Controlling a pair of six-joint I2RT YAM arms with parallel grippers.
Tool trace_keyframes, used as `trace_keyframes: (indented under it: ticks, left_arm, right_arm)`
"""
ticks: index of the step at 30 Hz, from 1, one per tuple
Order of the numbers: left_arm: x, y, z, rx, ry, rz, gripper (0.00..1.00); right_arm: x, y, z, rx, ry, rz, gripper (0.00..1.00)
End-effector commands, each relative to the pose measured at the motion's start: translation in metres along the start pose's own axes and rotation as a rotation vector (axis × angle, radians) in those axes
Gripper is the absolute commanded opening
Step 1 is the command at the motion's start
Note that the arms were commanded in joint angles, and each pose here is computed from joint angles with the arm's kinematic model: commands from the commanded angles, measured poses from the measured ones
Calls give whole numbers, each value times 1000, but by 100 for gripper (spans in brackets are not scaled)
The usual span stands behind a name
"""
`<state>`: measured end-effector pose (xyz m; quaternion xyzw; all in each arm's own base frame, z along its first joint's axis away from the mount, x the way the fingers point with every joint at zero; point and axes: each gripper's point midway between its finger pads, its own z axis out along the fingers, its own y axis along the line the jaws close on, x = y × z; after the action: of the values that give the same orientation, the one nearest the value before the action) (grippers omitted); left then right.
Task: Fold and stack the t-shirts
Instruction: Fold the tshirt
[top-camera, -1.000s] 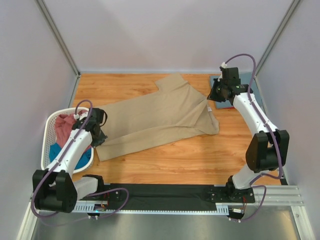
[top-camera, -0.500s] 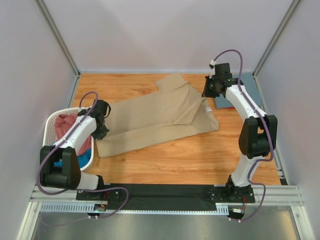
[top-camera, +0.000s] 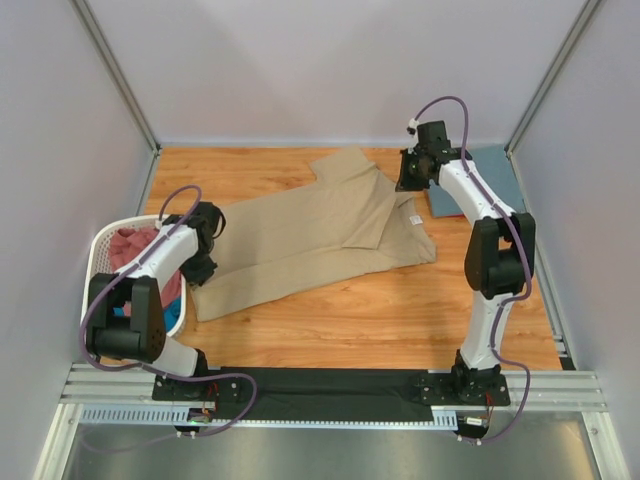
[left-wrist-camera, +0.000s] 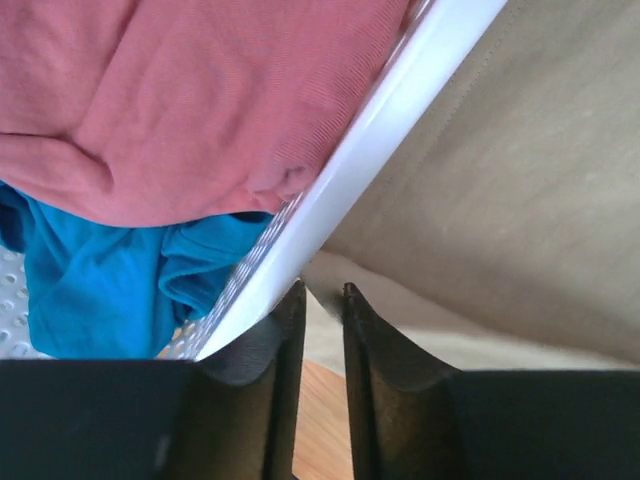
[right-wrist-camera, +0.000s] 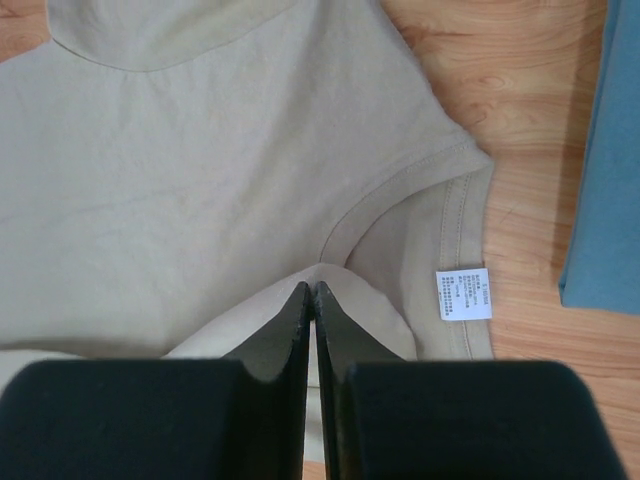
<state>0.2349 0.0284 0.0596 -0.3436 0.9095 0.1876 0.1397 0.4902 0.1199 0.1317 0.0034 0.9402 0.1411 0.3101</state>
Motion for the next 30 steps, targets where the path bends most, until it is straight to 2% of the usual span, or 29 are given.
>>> trace_keyframes:
  ticks: [1,2,4,5,8,10,13,15,16,17,20,22,26,30]
  left_arm:
    - [-8,1,-6,-17,-22,-21,30]
    - [-7,0,-7,-16,-23,-18,41]
    - [-7,-1,-11,-9,-27,-16,43]
    - [-6,-2,-13,-6,-30,-13,58]
    - [-12,-6,-23,9,-59,1,61]
    - [-20,-12,-35,37,-93,9,62]
    - [-25,-28,-54,113,-142,49,62]
    - [-22,-47,-67,220,-147,73,62]
    - [-19,-54,-71,269,-142,105,62]
    - [-12,-73,-79,373,-116,116,61]
    - [2,-101,-92,578,-85,170,60]
    - [8,-109,-95,651,-86,196,60]
    - [15,-116,-96,692,-56,235,60]
    - [10,-115,-94,659,-61,266,61]
  right_arm:
    - [-23,4,-1,8,-51,-3,6]
    - [-22,5,3,8,-46,4,6]
    - [-28,8,5,0,-55,15,15]
    - [-28,8,8,9,-51,24,25]
    - [-33,1,-2,78,-38,49,35]
    - [-24,-5,-15,137,-2,91,38]
    - [-2,-19,-35,233,44,153,37]
    - [28,-29,-37,279,105,178,34]
    - [33,-30,-44,284,98,184,33]
    - [57,-39,-41,314,146,187,33]
    - [75,-52,-42,353,153,185,30]
    - [92,-61,-38,370,180,194,28]
    - [119,-71,-29,397,203,228,27]
    - [152,-88,-26,480,237,273,26]
